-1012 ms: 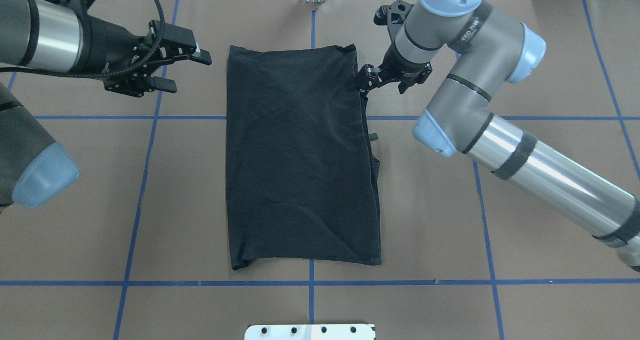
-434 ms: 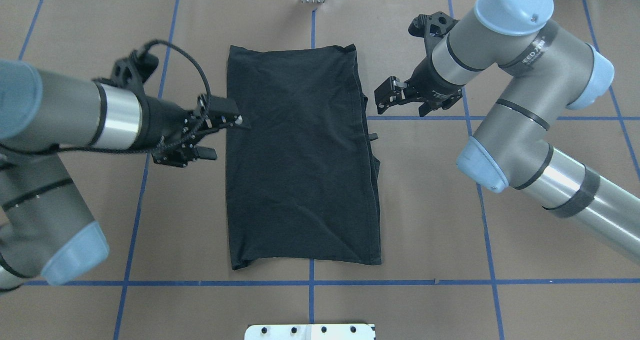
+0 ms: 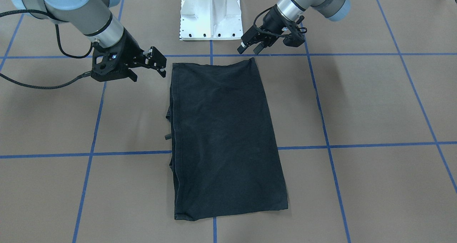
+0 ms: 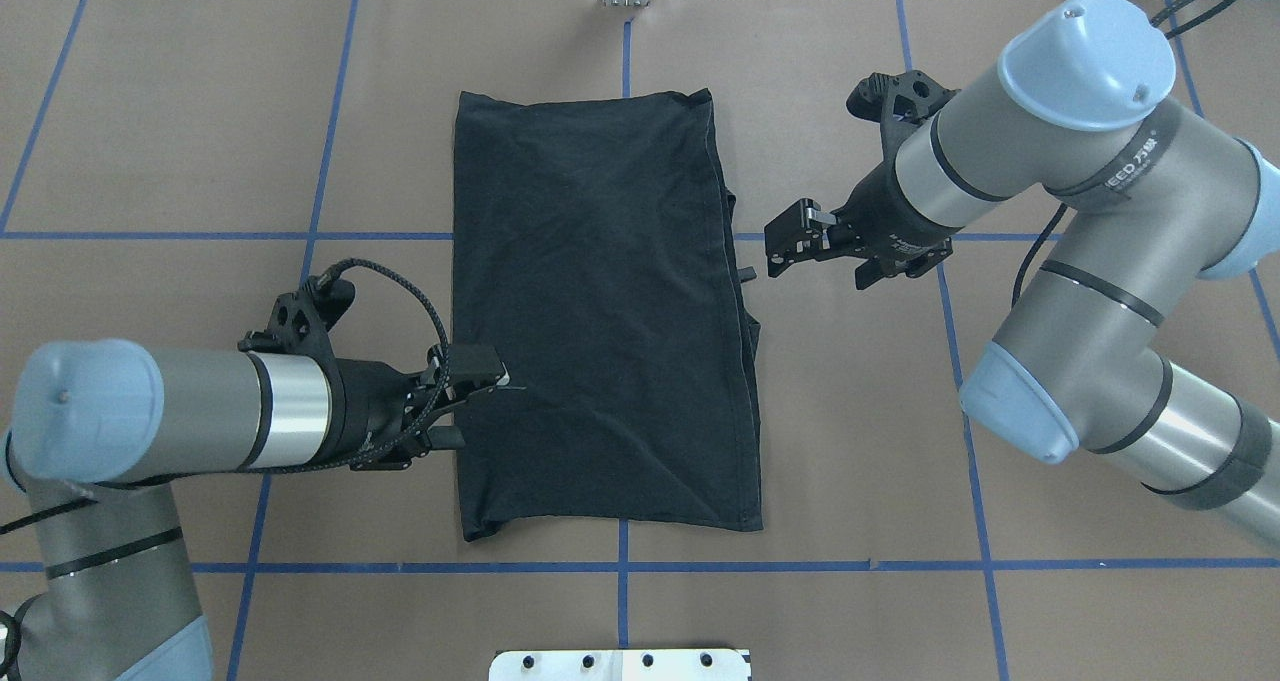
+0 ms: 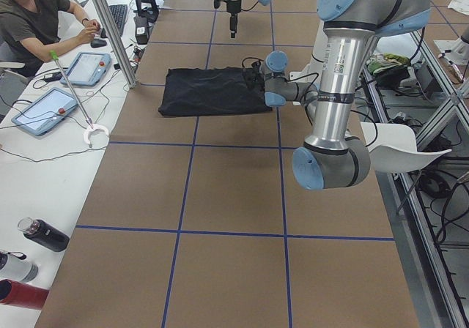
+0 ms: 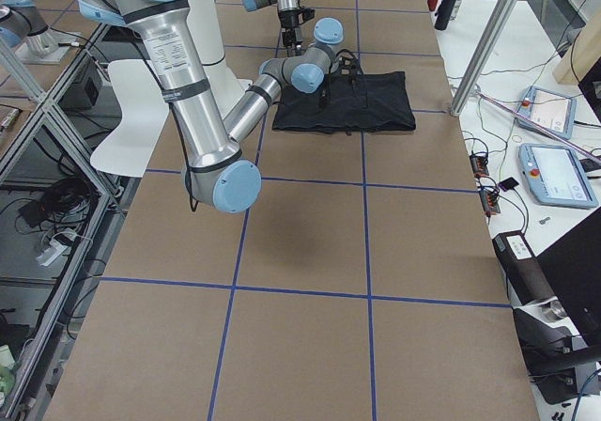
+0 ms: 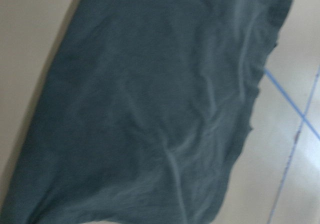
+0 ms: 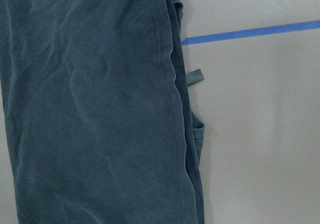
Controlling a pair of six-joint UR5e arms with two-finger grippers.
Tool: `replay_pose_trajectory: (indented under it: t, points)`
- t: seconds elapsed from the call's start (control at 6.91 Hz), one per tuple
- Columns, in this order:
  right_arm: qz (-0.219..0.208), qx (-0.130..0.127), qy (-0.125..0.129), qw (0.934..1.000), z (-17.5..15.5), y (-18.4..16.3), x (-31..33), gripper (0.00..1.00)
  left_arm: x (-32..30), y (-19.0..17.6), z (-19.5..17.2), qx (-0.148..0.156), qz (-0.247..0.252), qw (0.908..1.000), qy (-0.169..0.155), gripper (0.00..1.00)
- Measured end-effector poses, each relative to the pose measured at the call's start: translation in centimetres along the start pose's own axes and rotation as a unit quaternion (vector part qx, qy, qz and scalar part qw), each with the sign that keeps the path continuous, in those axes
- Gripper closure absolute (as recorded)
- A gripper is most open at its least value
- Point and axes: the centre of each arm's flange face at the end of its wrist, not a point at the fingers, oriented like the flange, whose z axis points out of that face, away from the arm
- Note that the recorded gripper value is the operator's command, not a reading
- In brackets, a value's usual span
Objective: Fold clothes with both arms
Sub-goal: 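Lower left gripper to the near corner while the right gripper moves to the side edge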
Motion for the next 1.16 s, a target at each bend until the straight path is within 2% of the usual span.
replay_pose_trajectory:
  t: [0.29,0.58,1.16]
  points:
    - [0.007,-0.003,-0.022,0.9997,0.8,1.3,1.3,0.00,-2.5,-0.3,2.3,0.011,-0.004,0.9993,-0.034,0.00]
    - [0.010,-0.004,-0.029,0.9995,1.1,1.7,2.1,0.00,-4.4,0.0,4.0,0.011,-0.005,0.9982,-0.059,0.00]
    - [0.009,-0.006,-0.033,0.9994,0.9,1.9,1.9,0.00,-6.2,2.6,6.0,-0.002,-0.002,0.9970,-0.077,0.00]
